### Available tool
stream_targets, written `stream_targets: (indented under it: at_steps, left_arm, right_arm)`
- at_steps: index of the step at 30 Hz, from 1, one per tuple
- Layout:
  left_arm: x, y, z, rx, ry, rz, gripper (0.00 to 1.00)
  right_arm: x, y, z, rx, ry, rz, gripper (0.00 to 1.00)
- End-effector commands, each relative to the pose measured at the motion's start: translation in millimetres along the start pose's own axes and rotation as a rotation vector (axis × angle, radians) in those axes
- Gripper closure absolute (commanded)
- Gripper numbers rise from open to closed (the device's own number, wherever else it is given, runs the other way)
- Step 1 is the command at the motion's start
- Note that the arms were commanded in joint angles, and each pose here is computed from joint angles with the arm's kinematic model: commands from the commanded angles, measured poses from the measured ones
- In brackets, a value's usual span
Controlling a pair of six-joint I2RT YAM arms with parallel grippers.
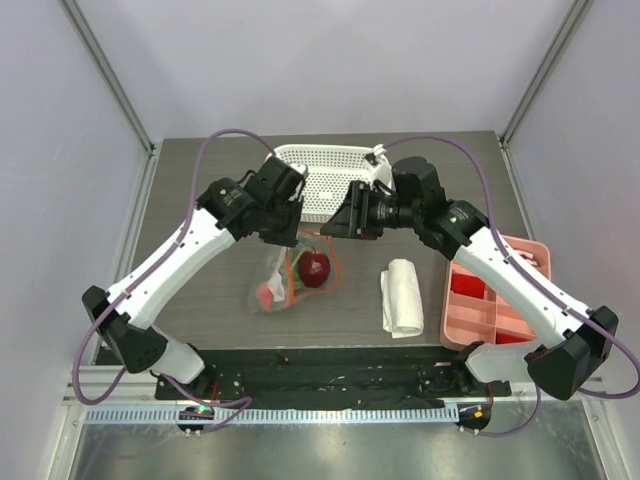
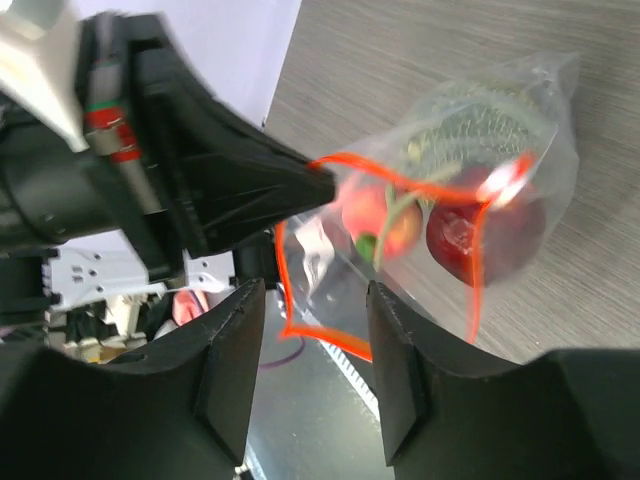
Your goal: Open the zip-top bag and remove the fake food
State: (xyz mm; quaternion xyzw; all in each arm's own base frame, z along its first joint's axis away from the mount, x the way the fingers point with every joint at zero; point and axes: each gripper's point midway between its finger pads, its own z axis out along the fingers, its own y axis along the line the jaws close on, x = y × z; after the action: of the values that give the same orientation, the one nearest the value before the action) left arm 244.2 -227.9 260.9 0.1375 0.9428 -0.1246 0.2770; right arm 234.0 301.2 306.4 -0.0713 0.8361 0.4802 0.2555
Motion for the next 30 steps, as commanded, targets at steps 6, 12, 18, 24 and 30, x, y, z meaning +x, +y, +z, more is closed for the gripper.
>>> stream_targets:
  at_steps: [6, 12, 18, 24, 30]
  left_arm:
    - [-19, -52, 26, 0.223, -0.052, -0.202, 1.00]
    - [-1, -64, 44, 0.281, 0.015, -0.247, 1.00]
    - [1, -70, 49, 0.307, 0.029, -0.270, 1.00]
    - [1, -76, 51, 0.315, 0.034, -0.280, 1.00]
    - [5, -81, 55, 0.315, 0.046, -0.287, 1.00]
  right_arm:
    - [33, -38, 9, 0.115, -0.043, -0.033, 0.59]
    - [54, -70, 21, 0.131, -0.065, -0.084, 0.56]
    - [51, -84, 46, 0.137, -0.074, -0.112, 0.52]
    - [43, -100, 61, 0.180, -0.108, -0.146, 0.44]
    - [49, -136, 76, 0.273, -0.128, -0.134, 0.38]
